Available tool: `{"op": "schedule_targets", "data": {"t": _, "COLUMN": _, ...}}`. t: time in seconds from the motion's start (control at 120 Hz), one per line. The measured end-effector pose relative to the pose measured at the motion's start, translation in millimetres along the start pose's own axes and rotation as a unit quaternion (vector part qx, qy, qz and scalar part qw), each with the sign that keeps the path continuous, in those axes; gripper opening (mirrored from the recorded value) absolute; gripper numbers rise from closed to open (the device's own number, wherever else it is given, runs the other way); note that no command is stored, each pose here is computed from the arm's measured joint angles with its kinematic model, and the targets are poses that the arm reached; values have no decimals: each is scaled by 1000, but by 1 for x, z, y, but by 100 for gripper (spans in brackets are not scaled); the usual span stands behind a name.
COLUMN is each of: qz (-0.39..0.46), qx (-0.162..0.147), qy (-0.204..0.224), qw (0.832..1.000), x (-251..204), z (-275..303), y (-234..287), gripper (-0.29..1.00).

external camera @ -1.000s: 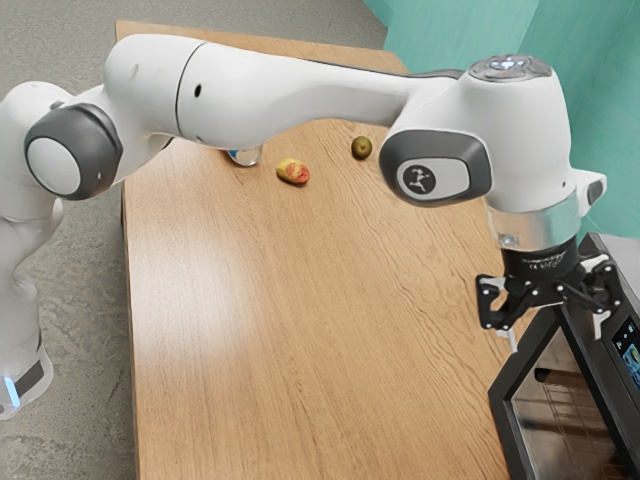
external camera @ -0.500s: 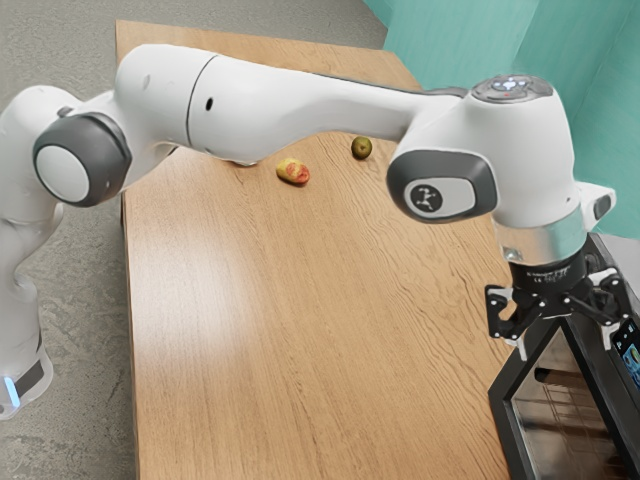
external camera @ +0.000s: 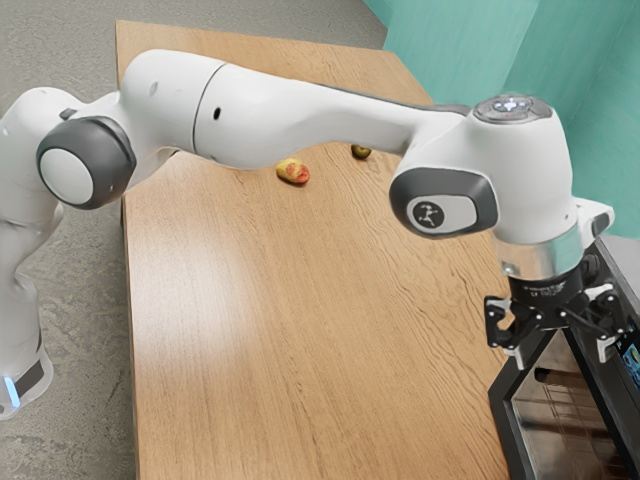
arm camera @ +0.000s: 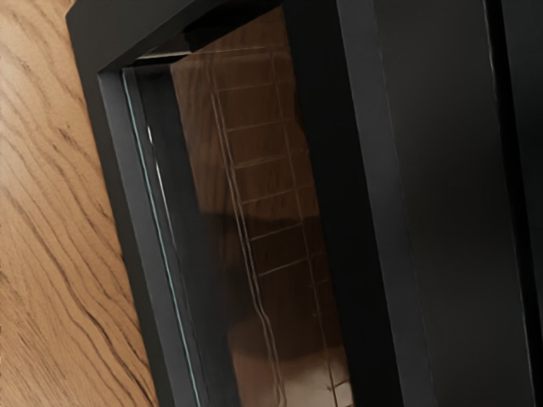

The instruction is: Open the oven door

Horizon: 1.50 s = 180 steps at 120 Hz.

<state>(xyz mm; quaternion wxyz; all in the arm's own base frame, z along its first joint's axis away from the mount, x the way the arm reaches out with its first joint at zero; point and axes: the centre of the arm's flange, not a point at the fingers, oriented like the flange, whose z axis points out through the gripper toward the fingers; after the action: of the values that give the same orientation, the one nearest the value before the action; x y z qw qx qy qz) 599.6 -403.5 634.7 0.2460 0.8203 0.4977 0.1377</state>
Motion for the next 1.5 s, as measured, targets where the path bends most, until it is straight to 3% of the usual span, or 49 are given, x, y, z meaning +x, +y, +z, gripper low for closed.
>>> {"op": "schedule_targets", "data": {"t": 0.558, "qz": -18, "qx": 29, "qy": -18, "qw": 999, "x": 15, "z": 21, "y": -15, "gripper": 70}}
{"op": "schedule_targets", "data": {"t": 0.858, "qz": -22, "qx": 35, "qy": -20, "qw": 999, "x": 21, "z": 12, "y": -23, "gripper": 51}}
{"op": "schedule_targets", "data": {"t": 1.5, "qz": -24, "qx": 55, "qy": -14, "qw": 998, "x": 31, "z": -8, "y": -56, "gripper": 47}}
